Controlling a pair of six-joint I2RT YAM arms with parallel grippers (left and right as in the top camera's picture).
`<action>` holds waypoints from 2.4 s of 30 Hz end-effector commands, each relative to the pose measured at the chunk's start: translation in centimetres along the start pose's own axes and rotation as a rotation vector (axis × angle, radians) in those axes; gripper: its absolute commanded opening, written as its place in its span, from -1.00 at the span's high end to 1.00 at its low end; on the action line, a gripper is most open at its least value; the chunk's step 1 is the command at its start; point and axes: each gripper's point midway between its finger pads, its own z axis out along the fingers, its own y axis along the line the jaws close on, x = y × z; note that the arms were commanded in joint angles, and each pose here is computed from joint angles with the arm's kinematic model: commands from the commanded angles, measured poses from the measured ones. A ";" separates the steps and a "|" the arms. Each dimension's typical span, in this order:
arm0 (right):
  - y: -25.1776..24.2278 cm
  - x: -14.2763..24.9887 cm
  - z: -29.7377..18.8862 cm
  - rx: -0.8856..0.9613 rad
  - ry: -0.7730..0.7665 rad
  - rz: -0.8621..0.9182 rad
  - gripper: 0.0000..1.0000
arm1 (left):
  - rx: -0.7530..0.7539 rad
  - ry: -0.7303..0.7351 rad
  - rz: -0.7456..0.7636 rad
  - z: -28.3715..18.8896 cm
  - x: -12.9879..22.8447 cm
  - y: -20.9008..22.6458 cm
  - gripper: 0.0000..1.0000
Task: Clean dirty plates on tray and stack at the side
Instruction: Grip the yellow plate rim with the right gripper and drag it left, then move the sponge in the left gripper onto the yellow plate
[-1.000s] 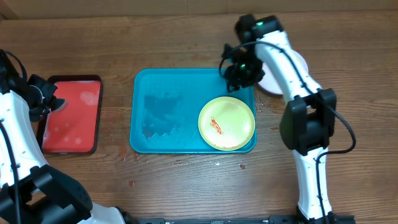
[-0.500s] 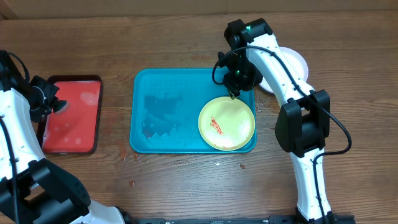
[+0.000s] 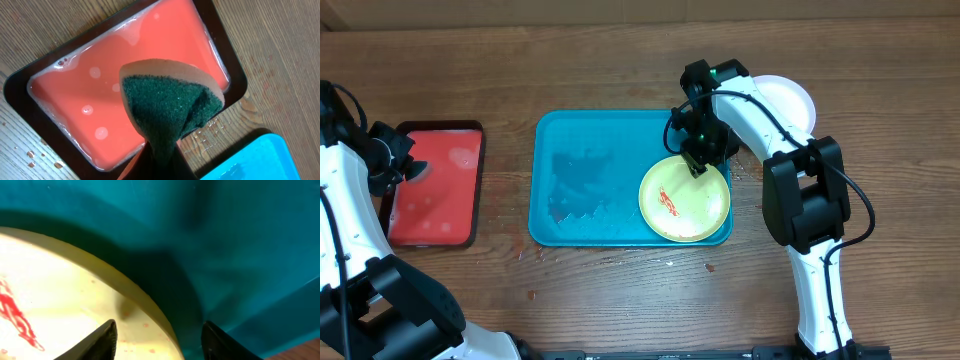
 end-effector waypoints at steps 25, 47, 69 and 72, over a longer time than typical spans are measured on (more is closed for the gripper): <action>5.2 -5.2 -1.5 -0.117 -0.197 0.367 0.66 | 0.001 0.001 0.014 0.1 -0.1 -0.1 0.91; 5.3 -2.6 2.2 -0.081 -0.092 0.510 0.40 | 0.139 0.055 0.111 -0.1 1.2 -3.0 0.92; 7.7 -9.0 1.0 -0.190 -0.334 0.485 0.92 | 0.302 0.289 0.637 4.6 16.4 -16.8 0.91; 8.2 -8.8 1.1 -0.177 -0.329 0.371 0.92 | 0.302 0.329 0.717 6.4 19.1 -17.9 0.92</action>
